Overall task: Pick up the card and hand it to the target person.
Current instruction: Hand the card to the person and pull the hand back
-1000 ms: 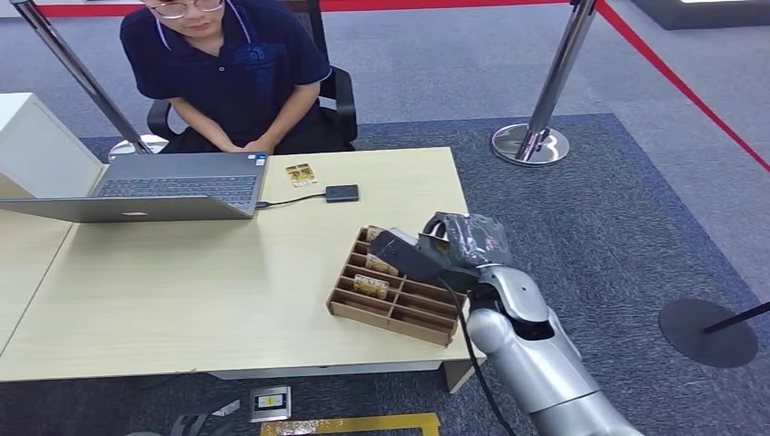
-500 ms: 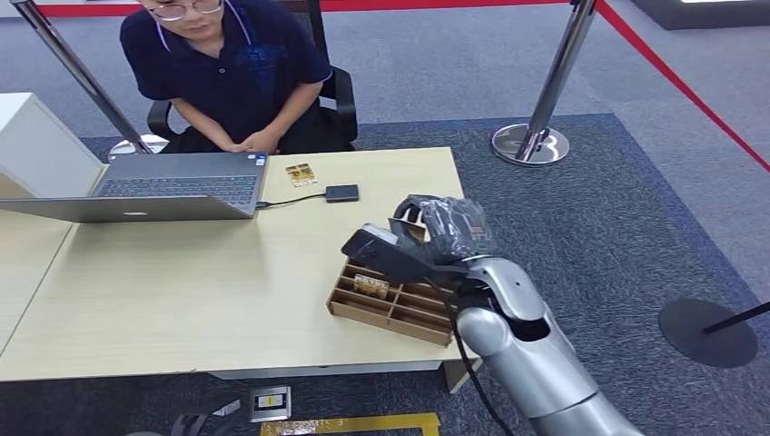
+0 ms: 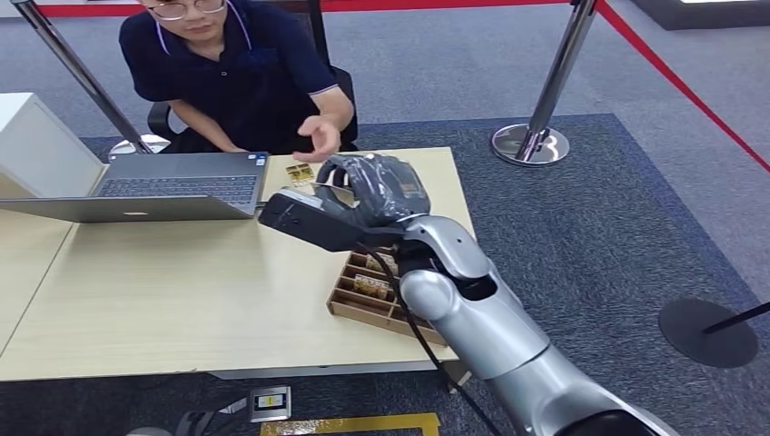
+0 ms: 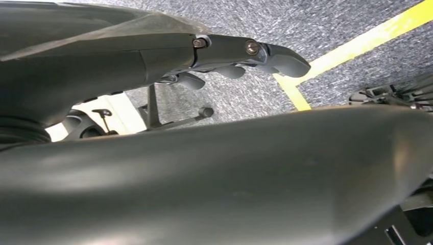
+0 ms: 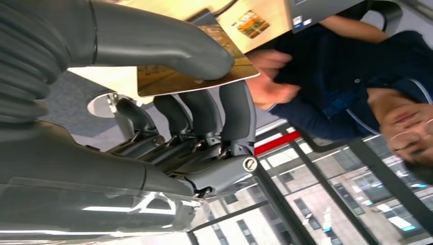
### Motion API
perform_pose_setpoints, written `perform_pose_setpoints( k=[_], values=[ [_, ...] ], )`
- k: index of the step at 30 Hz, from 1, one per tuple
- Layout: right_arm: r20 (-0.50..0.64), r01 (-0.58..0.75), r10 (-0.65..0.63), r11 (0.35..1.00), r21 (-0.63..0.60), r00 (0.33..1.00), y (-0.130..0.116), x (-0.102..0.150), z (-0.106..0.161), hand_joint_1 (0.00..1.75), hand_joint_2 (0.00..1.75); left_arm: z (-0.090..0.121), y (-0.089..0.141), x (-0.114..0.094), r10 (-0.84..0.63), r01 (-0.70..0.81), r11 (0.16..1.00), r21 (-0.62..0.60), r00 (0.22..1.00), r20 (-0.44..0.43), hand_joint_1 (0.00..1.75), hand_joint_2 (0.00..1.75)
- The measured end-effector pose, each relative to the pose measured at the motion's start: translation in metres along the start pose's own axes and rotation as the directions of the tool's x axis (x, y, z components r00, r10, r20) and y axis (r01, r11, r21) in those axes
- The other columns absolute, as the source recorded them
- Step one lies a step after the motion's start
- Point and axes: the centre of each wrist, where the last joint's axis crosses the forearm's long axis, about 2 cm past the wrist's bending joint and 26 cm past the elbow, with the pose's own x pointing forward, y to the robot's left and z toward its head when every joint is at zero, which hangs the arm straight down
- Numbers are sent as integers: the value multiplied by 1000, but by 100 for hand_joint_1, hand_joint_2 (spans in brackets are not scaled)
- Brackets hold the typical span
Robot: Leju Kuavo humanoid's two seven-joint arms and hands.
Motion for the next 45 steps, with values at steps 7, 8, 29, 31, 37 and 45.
perform_pose_setpoints(
  k=[7, 8, 29, 31, 37, 45],
  values=[
    [-15, -4, 4, 999, 45, 1000, 8, 1, -7, 154, 175, 0, 0, -2, 16, -16, 1000, -3, 1000, 0, 0, 0],
    [-12, -4, 5, 999, 52, 1000, 9, 1, -7, 154, 175, -1, 0, -3, 20, -20, 1000, -3, 1000, 0, 0, 0],
    [5, -39, 39, 994, 104, 999, 38, 13, -2, 0, 0, -2, 0, -8, 45, -45, 999, -4, 999, 3, 0, 0],
    [8, -36, 36, 996, 80, 999, 39, 12, -1, 0, 0, -2, 0, -9, 50, -50, 999, -4, 999, 4, 0, 0],
    [15, -42, 43, 998, -48, 999, 32, -1, 9, 0, 0, -4, 2, -17, 79, -79, 997, 0, 997, 11, 0, 0],
    [-158, -119, 70, 937, -329, 985, 3, -68, 67, 0, 0, -5, 5, -28, 108, -108, 994, 11, 994, 16, 0, 0]
  ],
)
